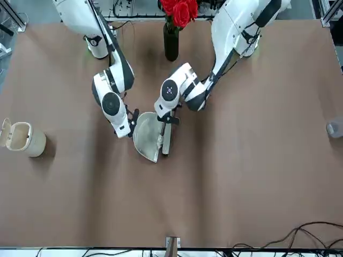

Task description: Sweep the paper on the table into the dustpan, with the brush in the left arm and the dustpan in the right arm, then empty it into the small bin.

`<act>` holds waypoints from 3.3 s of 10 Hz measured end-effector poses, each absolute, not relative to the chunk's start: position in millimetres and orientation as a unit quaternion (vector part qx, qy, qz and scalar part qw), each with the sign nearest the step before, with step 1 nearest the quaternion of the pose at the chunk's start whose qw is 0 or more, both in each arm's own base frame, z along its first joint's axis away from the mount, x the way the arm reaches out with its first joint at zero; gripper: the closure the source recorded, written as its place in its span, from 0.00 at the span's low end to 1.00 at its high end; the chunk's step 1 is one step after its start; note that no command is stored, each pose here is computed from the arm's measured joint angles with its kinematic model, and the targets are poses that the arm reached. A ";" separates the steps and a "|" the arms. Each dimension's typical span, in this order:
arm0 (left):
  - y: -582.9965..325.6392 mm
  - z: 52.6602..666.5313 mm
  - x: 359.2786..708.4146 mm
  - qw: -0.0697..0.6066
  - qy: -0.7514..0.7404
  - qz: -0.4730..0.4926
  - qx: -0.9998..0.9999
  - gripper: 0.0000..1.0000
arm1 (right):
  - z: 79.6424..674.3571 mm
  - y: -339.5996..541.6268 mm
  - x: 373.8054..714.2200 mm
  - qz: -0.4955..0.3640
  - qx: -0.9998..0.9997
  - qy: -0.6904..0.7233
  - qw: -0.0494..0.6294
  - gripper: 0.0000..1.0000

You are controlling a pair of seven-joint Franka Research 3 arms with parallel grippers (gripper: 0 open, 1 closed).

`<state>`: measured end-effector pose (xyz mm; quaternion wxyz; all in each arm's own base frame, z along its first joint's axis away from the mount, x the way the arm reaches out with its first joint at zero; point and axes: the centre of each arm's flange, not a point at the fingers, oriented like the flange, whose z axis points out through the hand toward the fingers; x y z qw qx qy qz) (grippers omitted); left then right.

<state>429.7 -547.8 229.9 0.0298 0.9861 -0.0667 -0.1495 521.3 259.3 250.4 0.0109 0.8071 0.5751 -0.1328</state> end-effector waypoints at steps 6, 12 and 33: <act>-577.3 247.1 414.0 0.050 -0.074 -0.126 0.988 0.73 | 251.0 258.0 522.3 -0.133 0.811 0.569 0.010 0.67; -480.2 292.3 497.2 0.009 -0.049 -0.162 0.986 0.73 | 289.3 216.0 545.9 -0.111 0.860 0.496 -0.050 0.67; -53.2 239.1 529.7 -0.014 -0.014 -0.187 0.982 0.73 | 373.9 47.0 611.7 -0.025 0.999 -0.013 -0.046 0.67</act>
